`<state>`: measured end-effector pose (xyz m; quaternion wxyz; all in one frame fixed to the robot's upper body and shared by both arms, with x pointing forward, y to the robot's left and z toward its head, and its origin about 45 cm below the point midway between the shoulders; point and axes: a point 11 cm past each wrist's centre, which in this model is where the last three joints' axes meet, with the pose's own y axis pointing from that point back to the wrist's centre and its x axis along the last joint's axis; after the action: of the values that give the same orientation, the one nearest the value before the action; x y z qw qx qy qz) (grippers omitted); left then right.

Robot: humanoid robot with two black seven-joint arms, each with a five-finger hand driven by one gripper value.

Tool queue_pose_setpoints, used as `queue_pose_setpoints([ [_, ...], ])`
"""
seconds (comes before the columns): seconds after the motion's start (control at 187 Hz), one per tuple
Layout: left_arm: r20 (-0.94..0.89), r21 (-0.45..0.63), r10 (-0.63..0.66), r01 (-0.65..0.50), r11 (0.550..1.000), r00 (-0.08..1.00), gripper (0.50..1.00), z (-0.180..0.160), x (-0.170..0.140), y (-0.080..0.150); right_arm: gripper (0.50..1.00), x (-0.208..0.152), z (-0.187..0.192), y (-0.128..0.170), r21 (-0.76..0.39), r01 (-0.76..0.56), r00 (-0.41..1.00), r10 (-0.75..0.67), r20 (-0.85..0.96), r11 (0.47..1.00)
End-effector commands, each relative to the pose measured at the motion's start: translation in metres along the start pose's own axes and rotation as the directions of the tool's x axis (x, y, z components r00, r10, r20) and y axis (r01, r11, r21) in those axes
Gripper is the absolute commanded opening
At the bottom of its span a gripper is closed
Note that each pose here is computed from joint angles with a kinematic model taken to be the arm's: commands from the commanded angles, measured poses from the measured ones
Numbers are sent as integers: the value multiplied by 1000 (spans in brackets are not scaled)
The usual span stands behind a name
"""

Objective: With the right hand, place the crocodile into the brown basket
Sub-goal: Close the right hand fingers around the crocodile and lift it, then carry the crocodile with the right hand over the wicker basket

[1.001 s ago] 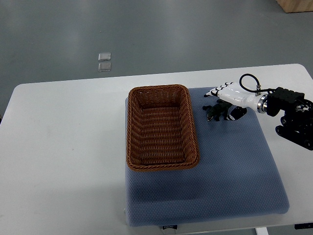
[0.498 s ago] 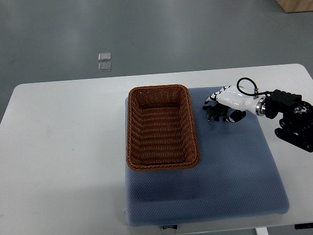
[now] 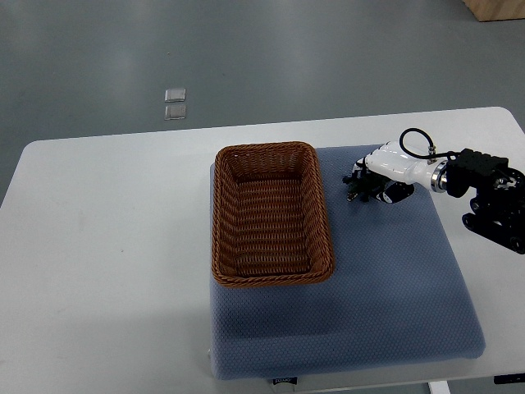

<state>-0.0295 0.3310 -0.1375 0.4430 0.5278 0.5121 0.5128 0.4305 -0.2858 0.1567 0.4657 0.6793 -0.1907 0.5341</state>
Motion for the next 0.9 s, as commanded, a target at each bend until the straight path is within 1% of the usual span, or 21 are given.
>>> queue_pose_setpoints([
  [0.0,0,0,0,0,1000,1000,1000,0,0,0,572,1,1,0,-2,-2,1000,2,-1,1000],
  [0.037,0,0,0,0,1000,1000,1000,0,0,0,552,0,1,0,-2,-3,1000,3,-1,1000],
  [0.096,0,0,0,0,1000,1000,1000,0,0,0,535,0,2,1,-6,-2,1000,2,-2,1000],
  [0.155,0,0,0,0,1000,1000,1000,0,0,0,500,1,4,3,-11,-3,1000,3,0,1000],
  [0.444,0,0,0,0,1000,1000,1000,0,0,0,500,6,10,5,-23,-31,1000,31,2,999],
  [0.6,0,0,0,0,1000,1000,1000,0,0,0,500,11,18,12,-36,-55,998,55,3,998],
  [0.808,0,0,1,-1,1000,1000,1000,0,0,0,500,50,12,10,6,-155,988,155,10,988],
  [0.894,-2,0,1,-1,1000,1000,1000,0,0,0,500,66,0,7,46,-189,982,188,13,981],
])
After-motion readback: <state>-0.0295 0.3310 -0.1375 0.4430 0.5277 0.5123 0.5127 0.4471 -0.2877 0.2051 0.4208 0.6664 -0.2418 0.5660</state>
